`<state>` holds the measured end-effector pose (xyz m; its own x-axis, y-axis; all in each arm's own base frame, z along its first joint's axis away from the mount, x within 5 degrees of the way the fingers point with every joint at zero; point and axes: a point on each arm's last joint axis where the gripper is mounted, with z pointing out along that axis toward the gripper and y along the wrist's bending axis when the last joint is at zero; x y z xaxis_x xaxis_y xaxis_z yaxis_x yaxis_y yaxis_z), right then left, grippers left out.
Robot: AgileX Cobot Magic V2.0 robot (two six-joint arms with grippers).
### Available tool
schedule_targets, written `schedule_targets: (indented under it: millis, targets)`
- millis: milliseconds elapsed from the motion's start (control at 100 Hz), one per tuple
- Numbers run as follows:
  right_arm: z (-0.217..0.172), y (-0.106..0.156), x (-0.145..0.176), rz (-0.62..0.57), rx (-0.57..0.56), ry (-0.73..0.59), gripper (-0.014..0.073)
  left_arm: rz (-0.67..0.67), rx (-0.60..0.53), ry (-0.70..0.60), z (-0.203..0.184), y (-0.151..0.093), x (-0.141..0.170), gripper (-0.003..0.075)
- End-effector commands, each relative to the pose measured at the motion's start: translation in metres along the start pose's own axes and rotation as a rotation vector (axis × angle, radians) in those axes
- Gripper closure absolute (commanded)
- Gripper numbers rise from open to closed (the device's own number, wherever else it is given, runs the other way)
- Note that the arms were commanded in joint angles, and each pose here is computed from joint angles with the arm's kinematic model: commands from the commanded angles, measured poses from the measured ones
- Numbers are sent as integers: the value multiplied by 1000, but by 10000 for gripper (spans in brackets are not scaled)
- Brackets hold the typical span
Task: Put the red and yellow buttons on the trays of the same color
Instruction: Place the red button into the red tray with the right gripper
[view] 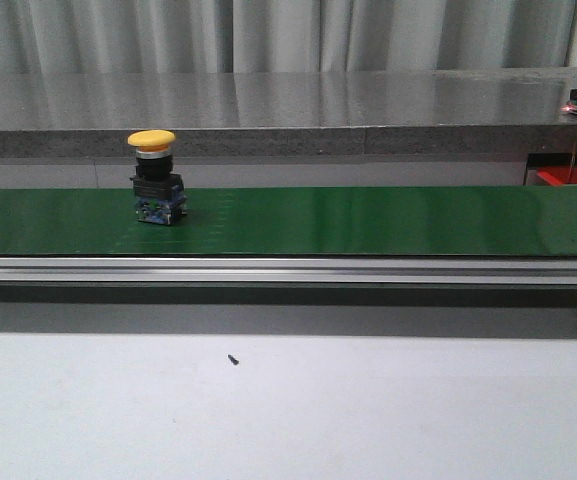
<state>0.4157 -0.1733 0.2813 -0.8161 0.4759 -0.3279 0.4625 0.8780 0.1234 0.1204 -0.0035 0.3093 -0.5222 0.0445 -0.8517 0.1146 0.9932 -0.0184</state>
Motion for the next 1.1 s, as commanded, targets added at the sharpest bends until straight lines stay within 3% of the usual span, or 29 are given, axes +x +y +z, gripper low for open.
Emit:
schedule_targets:
  millis: [0, 680, 750, 920, 1090]
  targets:
    - [-22, 1, -8, -6, -14, -103, 403, -7, -16, -100, -5, 1, -14, 740]
    - [45, -8, -16, 9, 2, -70, 398, -7, -16, -100, -5, 1, -14, 740]
    - [45, -8, -17, 9, 2, -75, 349, -7, -17, -102, -5, 1, -14, 740]
    - [45, -9, -17, 0, 16, -77, 137, -7, -17, -103, -5, 1, -14, 740]
    - [41, -9, -17, -4, 22, -80, 130, -7, -17, -103, -5, 1, -14, 740]
